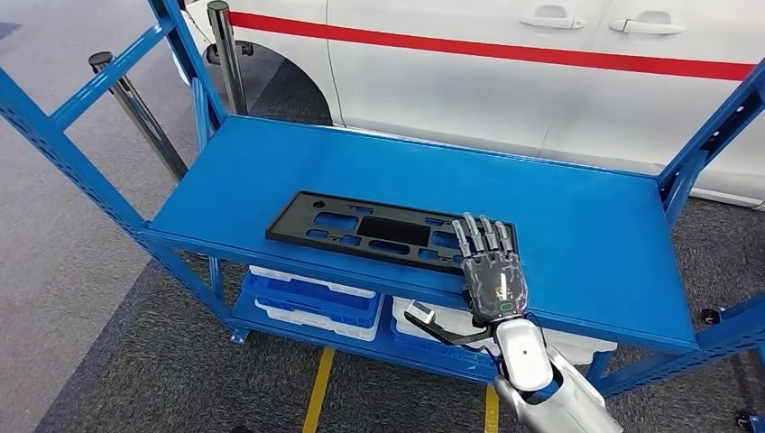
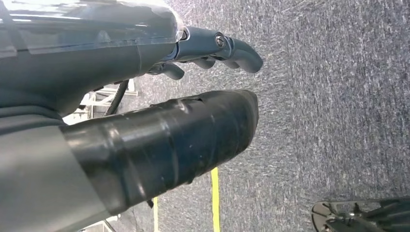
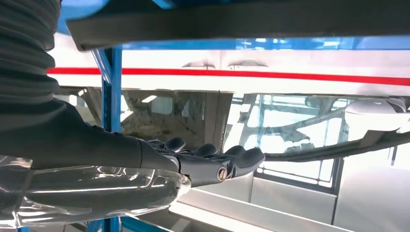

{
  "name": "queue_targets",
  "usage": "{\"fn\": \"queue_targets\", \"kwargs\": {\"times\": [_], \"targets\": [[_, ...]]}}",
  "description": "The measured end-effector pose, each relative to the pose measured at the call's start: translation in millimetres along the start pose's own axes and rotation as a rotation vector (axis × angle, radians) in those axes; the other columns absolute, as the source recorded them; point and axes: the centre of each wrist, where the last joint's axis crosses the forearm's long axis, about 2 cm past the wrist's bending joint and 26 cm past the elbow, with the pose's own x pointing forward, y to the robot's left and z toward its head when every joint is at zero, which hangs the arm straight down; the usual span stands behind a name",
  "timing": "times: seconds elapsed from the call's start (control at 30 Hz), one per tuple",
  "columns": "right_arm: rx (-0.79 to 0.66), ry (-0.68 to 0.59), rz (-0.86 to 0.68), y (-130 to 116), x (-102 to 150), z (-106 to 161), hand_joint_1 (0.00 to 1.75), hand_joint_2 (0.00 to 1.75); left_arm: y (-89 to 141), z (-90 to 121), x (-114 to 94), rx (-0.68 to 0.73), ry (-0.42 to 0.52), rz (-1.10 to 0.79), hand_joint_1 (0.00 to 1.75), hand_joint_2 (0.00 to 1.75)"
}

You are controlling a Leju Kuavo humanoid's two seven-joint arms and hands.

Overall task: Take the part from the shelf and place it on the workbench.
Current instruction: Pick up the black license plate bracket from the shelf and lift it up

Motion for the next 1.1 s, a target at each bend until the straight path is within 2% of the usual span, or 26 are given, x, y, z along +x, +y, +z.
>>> {"fn": "queue_targets", "kwargs": {"times": [0.37,0.9,1.1], "targets": [[-0.082,-0.018,-0.042,-24.2,9.3,-28.4,0.0,1.75,-5.5,1.6,6.1,-0.009,-0.011,-0.011,0.0,0.0],[-0.076,-0.023,-0.069,-30.8,8.1,-41.2,0.0,1.75,-9.3,2.6,8.7,-0.015,-0.018,-0.01,0.0,0.0],[-0.003,-0.029,-0.157,-27.2,6.3,-42.7,0.0,1.75,-5.6,1.6,5.7,0.0,-0.024,0.002,0.0,0.0]]}}
